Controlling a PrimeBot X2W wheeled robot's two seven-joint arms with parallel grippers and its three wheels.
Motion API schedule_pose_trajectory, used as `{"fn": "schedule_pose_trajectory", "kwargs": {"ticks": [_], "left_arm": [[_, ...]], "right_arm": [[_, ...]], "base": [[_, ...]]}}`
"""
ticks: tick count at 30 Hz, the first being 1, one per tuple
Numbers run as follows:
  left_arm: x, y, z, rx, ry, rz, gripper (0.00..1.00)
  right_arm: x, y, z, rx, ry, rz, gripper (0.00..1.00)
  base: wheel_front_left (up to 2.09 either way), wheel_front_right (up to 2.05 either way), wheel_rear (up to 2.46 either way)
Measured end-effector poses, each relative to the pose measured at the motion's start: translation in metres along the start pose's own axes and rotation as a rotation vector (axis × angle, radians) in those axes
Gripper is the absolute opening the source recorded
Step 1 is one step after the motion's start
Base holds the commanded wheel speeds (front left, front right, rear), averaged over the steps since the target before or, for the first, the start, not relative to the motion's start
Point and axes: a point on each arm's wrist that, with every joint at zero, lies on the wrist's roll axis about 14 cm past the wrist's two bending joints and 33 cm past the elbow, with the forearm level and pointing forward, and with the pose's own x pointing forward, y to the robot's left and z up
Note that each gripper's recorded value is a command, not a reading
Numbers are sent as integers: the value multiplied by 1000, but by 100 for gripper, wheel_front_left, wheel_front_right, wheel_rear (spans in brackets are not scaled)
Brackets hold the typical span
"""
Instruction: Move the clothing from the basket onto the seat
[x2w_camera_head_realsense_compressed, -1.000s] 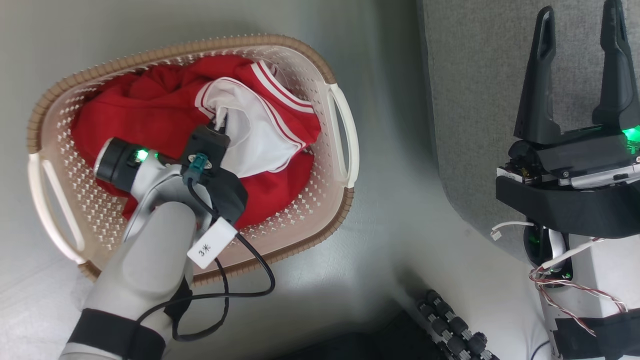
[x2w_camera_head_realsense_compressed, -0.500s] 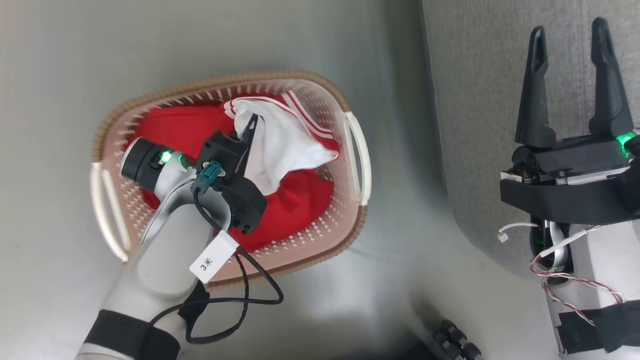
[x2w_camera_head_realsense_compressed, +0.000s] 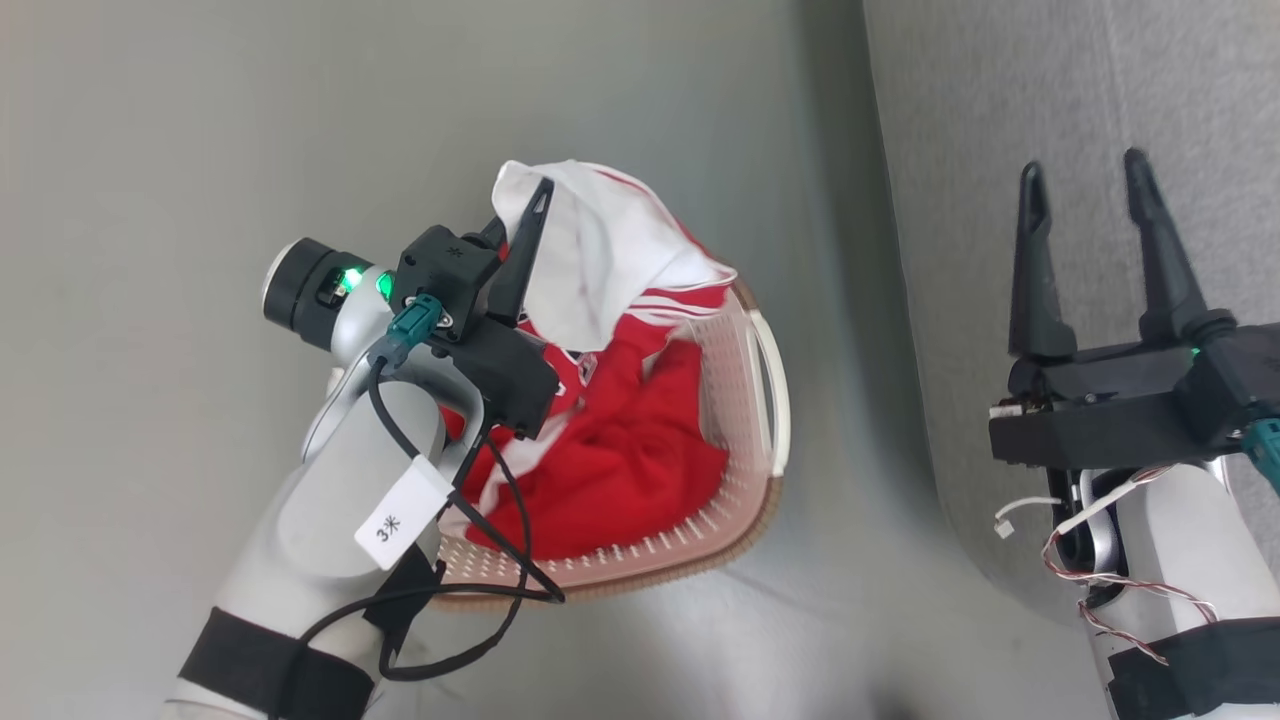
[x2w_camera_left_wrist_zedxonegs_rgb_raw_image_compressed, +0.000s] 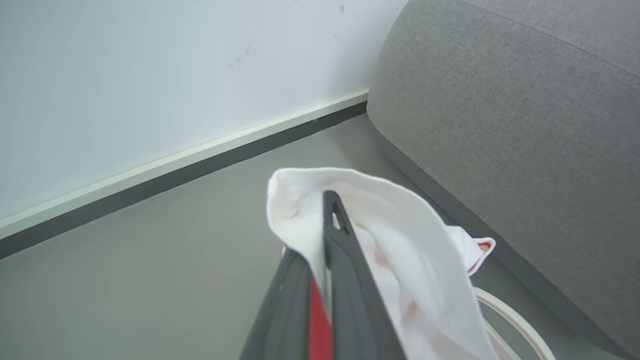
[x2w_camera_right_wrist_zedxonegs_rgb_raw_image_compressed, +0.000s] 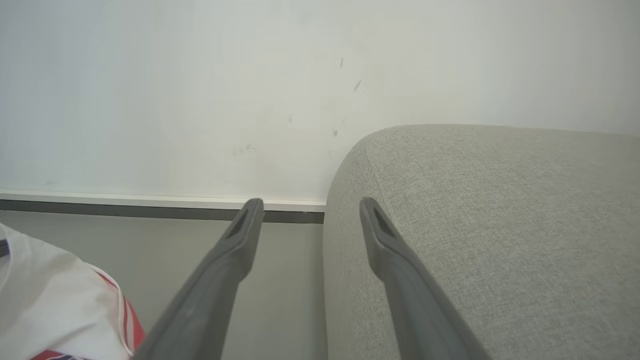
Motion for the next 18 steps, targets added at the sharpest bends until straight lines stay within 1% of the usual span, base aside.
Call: {"fn": "schedule_pose_trajectory", "kwargs": {"ticks": [10, 11, 18], "left_arm": [[-28, -11, 91, 66, -186, -3, 0], [-35, -12, 109, 73, -223, 2, 0], [-60, -19, 163, 110, -331, 12, 0]], "right_arm": [[-7, 21, 40, 16, -62, 76, 100], [-10, 25, 48, 21, -75, 85, 100], [-29, 40, 67, 37, -92, 124, 100]], "base": [[0, 0, 0], [0, 0, 0], [0, 0, 0]]}}
